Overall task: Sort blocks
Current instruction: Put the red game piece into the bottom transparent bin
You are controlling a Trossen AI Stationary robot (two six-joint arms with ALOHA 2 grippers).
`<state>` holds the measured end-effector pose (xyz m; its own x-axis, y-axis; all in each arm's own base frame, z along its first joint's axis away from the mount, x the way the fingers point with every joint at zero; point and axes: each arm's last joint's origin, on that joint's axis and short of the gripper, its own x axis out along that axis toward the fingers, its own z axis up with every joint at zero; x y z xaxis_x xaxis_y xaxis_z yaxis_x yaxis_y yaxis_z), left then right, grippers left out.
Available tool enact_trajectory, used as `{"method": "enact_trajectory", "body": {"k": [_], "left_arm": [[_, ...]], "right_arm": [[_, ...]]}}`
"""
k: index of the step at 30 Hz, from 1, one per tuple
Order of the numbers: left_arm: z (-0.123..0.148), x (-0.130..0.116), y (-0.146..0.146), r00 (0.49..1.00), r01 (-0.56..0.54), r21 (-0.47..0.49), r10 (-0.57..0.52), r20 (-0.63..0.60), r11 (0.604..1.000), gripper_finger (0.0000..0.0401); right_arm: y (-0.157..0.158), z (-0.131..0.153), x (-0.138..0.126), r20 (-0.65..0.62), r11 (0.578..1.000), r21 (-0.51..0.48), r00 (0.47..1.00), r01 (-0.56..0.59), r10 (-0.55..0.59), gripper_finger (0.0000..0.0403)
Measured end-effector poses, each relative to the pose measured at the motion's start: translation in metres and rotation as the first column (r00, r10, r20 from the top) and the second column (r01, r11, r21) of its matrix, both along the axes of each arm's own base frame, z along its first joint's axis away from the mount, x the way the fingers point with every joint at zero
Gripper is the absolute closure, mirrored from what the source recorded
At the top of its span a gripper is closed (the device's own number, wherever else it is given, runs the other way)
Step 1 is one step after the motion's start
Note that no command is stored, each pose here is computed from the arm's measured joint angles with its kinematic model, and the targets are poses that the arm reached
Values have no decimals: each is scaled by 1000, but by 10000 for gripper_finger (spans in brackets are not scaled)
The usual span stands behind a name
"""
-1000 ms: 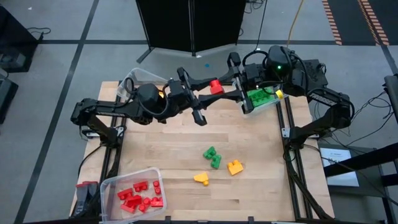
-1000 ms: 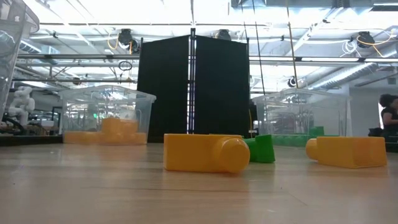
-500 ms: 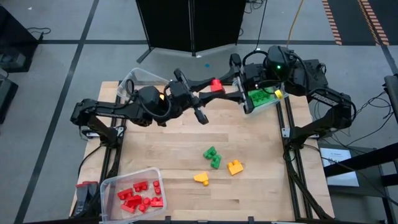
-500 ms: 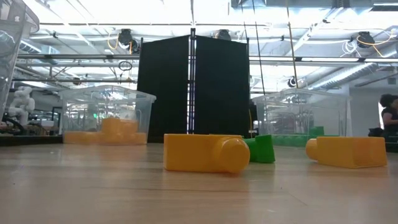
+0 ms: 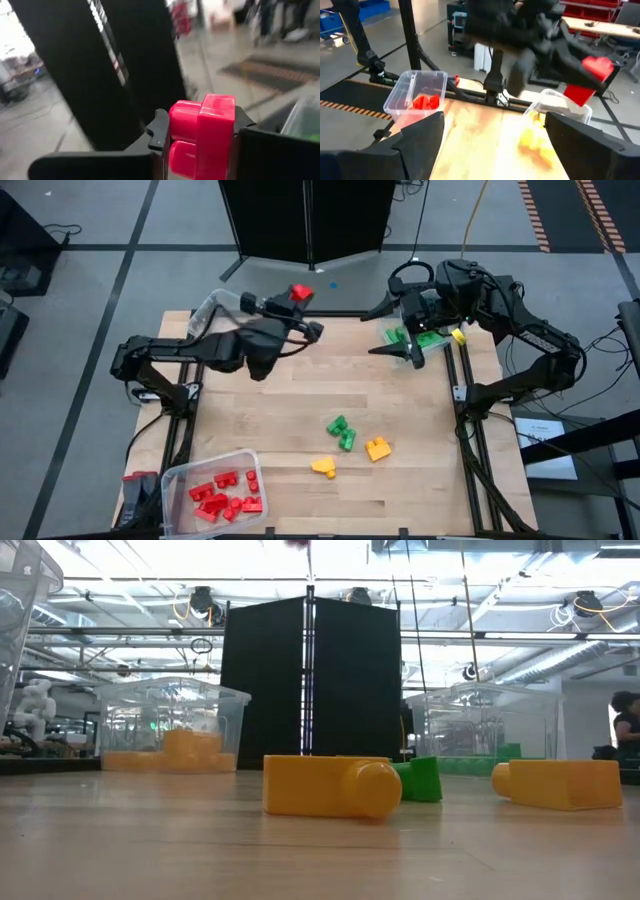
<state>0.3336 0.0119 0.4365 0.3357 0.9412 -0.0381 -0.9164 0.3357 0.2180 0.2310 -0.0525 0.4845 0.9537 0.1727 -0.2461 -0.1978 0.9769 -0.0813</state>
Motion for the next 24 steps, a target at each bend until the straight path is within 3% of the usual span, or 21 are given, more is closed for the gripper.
{"method": "enact_trajectory", "body": {"k": [4, 8, 10, 12, 14, 17, 21, 24], "left_arm": [[-28, -23, 22, 996, -77, -186, 86, 38, 979, 351], [-50, -57, 43, 970, -231, -345, 241, -15, 910, 351], [-55, -69, 44, 964, -260, -434, 259, -62, 863, 351], [-57, -75, 42, 972, -236, -538, 200, -125, 809, 351], [-59, -77, 35, 978, -183, -632, 74, -196, 753, 350], [-62, -73, 11, 971, -73, -760, -128, -202, 646, 350], [-64, -73, -34, 919, 40, -860, -357, -169, 509, 350], [-66, -80, -77, 869, 87, -921, -480, -117, 381, 349]], "right_arm": [[3, 1, -9, -16, 1000, 0, 1000, -2, 2, 76], [5, 1, -19, -41, 1000, -4, 999, -7, 7, 78], [7, 1, -23, -56, 1000, -1, 998, -8, 8, 78], [8, 1, -27, -67, 1000, 1, 998, -9, 9, 78], [9, 0, -31, -81, 1000, 5, 997, -9, 10, 78], [10, 0, -35, -87, 1000, 6, 996, -10, 10, 78], [11, 0, -39, -96, 1000, 10, 995, -10, 11, 78], [11, -1, -40, -108, 1000, 14, 994, -9, 11, 78]]}}
